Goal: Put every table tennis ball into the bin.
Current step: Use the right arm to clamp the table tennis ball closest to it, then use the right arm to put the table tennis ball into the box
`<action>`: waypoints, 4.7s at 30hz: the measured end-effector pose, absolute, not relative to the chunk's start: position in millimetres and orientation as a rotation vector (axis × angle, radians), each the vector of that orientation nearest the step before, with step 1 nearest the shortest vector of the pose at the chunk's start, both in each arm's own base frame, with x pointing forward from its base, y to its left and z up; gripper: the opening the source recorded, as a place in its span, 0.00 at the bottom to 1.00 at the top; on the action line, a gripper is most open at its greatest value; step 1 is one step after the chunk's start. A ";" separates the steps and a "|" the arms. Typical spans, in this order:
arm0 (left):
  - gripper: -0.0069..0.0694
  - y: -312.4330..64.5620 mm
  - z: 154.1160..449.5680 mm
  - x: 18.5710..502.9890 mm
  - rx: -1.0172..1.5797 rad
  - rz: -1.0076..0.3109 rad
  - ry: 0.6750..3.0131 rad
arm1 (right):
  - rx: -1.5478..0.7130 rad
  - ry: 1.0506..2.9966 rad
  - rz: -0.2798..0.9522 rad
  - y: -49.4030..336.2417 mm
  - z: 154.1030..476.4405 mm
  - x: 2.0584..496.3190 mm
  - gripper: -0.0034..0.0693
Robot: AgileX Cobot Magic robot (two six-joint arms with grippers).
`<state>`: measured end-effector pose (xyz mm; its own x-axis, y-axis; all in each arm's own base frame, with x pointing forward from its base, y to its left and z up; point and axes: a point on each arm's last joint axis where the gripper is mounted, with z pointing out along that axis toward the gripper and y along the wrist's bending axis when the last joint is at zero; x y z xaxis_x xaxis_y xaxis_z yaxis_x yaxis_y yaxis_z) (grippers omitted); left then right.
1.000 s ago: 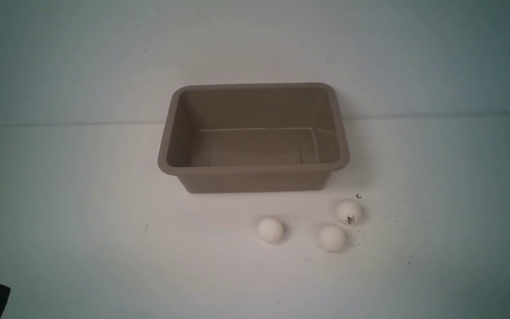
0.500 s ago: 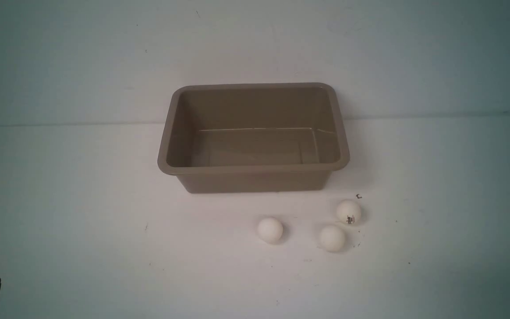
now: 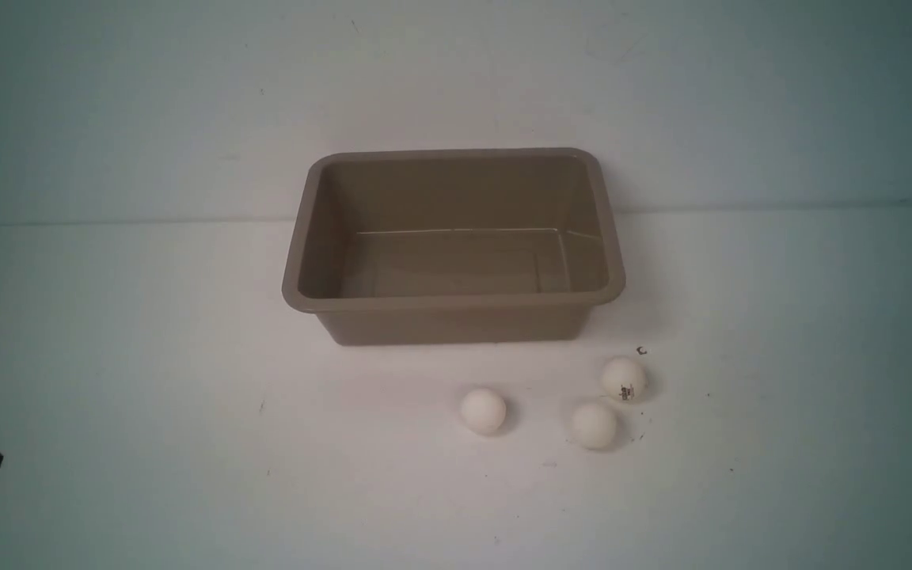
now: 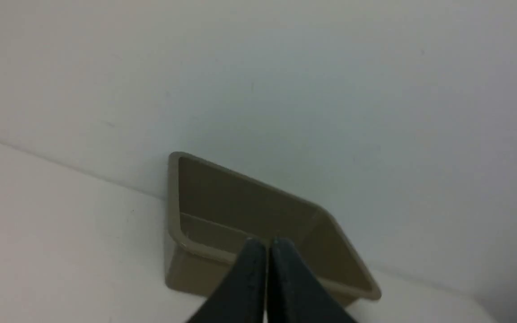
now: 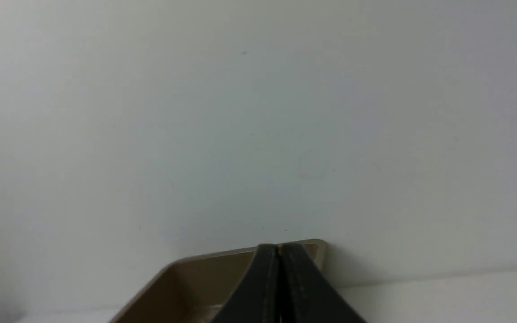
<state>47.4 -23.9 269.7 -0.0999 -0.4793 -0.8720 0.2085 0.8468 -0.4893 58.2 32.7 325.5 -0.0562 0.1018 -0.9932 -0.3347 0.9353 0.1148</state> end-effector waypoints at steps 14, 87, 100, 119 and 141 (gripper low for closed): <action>0.08 -34.5 280.7 106.3 0.139 -0.499 2.005 | -0.328 2.070 0.261 23.3 335.9 158.0 0.03; 0.08 -3.9 223.5 140.1 0.013 -0.164 2.627 | -0.519 2.659 0.127 171.3 194.6 373.8 0.77; 0.08 -3.9 223.5 140.2 0.013 -0.163 2.626 | -0.553 2.714 0.083 172.5 167.9 379.5 0.76; 0.08 -3.9 223.5 140.3 0.013 -0.163 2.626 | -0.647 2.769 -0.110 162.9 146.0 381.9 0.53; 0.08 -3.7 223.7 140.5 0.013 -0.161 2.623 | -0.611 2.305 0.035 185.3 272.5 421.7 0.53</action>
